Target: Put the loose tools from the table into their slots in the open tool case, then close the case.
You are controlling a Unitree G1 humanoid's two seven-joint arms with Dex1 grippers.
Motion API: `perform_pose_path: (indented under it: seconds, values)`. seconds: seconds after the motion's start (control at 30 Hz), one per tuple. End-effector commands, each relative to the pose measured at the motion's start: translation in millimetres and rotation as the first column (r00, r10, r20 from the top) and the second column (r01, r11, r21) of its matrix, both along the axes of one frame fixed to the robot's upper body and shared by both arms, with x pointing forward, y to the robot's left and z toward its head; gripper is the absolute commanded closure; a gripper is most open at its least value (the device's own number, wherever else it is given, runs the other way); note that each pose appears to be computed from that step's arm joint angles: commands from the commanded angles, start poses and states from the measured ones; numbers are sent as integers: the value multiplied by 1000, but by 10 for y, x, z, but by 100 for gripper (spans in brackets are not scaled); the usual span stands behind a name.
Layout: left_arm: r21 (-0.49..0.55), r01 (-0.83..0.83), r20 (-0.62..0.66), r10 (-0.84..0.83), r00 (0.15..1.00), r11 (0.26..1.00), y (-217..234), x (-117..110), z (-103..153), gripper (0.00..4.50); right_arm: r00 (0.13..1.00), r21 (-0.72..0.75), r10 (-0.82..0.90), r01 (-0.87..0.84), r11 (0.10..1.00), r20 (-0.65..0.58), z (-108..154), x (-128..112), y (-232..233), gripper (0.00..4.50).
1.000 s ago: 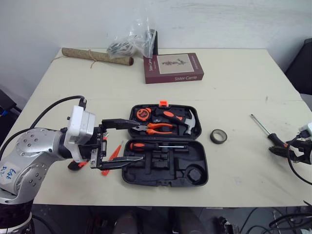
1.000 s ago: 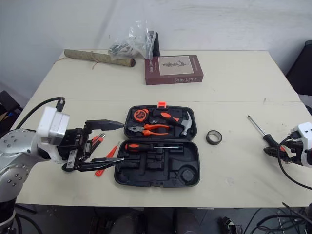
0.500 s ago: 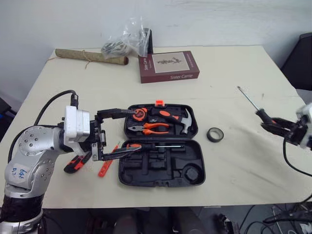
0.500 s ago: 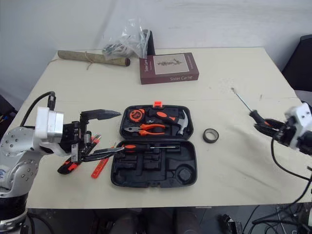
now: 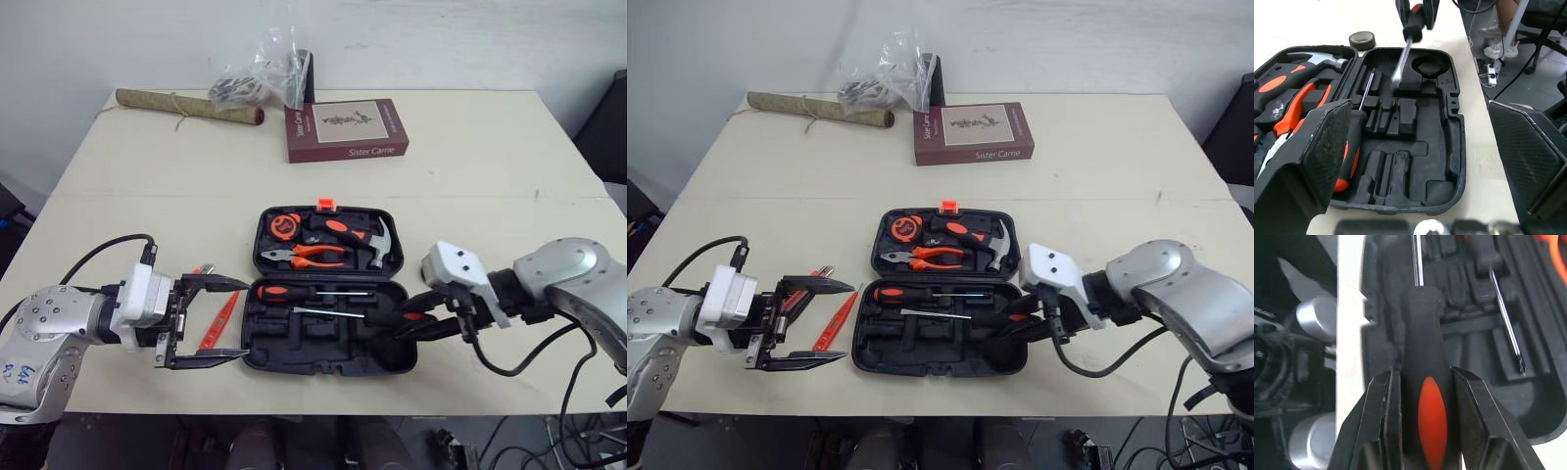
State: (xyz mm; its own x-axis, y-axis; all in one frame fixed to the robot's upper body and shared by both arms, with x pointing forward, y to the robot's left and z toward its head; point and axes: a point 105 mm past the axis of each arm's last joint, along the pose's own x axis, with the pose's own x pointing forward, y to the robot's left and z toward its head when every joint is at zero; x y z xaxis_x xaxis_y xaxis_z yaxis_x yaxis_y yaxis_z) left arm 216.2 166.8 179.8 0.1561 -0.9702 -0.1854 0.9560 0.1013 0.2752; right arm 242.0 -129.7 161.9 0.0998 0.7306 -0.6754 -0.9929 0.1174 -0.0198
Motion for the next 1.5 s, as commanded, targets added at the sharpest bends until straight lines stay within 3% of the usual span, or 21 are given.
perform_pose_path:
  seconds: [0.03, 0.27, 0.53, 1.5]
  values:
    - [-10, -4, 10, 4, 1000, 1000, -41, -39, 29, 0, 998, -14, -32, 33, 999, 48, -29, 76, 140, 347]
    - [-17, -19, -6, 19, 1000, 1000, -103, -45, -18, 0, 994, -91, -31, 40, 995, 101, -51, 294, 156, 347]
    - [-24, -19, -14, 19, 1000, 1000, -175, -72, -49, 0, 997, -129, 19, -9, 992, 75, -214, 275, 222, 347]
    - [-42, -70, -14, 69, 998, 997, -165, -90, -92, 0, 998, -135, -15, 24, 991, 65, -426, 443, 280, 347]
